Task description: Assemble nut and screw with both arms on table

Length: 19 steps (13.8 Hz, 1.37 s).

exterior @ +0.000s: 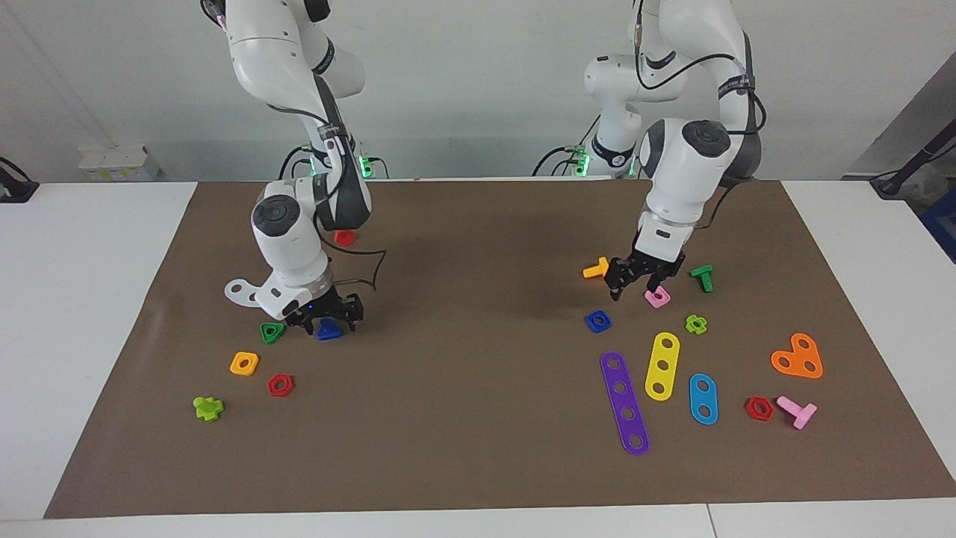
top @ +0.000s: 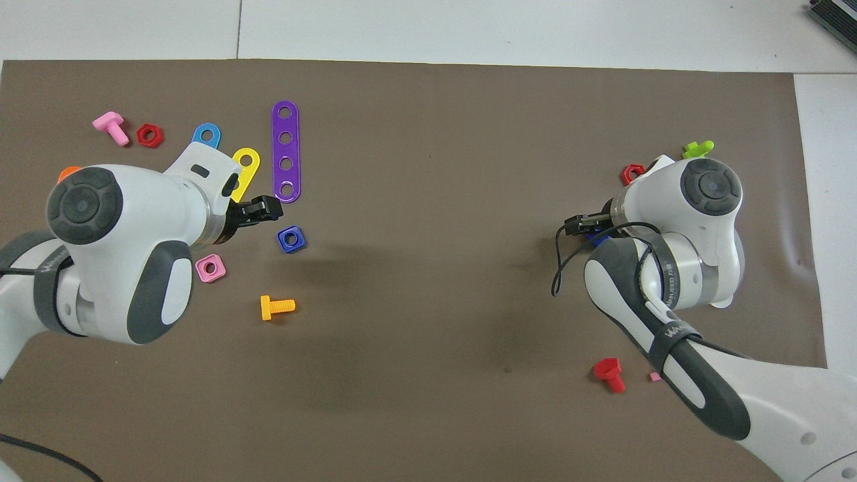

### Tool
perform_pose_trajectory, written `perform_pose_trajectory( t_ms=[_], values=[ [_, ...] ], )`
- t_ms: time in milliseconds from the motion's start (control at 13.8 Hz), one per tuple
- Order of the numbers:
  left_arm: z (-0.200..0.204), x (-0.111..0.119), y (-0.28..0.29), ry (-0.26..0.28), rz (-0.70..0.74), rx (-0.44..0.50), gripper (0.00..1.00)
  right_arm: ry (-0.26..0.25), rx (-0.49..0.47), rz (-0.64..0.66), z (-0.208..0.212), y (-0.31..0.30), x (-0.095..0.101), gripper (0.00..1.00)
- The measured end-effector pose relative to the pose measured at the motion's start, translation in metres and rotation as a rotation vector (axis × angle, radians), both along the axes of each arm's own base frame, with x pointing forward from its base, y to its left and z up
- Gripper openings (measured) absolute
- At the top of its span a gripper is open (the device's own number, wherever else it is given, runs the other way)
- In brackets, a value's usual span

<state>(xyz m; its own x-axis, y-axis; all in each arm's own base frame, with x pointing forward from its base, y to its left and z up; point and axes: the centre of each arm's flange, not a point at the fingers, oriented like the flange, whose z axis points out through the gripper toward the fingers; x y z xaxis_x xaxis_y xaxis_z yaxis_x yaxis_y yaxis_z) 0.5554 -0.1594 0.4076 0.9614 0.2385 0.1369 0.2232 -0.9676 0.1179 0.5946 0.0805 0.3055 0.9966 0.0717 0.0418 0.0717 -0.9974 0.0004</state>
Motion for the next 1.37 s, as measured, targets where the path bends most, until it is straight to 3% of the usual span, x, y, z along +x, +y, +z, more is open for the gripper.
perform_pose_trajectory(
  t_ms=[72, 361, 506, 722, 939, 1300, 1372],
  values=[
    [-0.007, 0.001, -0.005, 0.005, 0.025, -0.006, 0.86, 0.000, -0.001, 0.007, 0.000, -0.002, 0.000, 0.85],
    [-0.036, 0.003, -0.016, 0.033, 0.099, -0.018, 0.86, -0.002, -0.001, 0.006, 0.001, -0.006, 0.001, 0.34],
    [-0.054, 0.004, -0.020, 0.048, 0.107, -0.017, 0.86, -0.005, 0.000, 0.010, 0.003, -0.004, 0.001, 0.19],
    [-0.075, 0.005, -0.022, 0.057, 0.110, -0.017, 0.86, -0.038, 0.007, 0.013, 0.021, 0.014, 0.006, 0.19],
    [-0.095, 0.004, -0.028, 0.058, 0.107, -0.019, 0.86, -0.052, 0.024, -0.053, 0.043, 0.077, 0.005, 0.19],
    [-0.103, 0.007, -0.029, 0.049, 0.112, -0.024, 0.83, -0.048, 0.054, -0.160, 0.046, 0.197, -0.038, 0.19],
    [-0.104, 0.007, -0.029, 0.050, 0.113, -0.024, 0.78, -0.046, 0.057, -0.181, 0.046, 0.211, -0.045, 0.19]
  ],
)
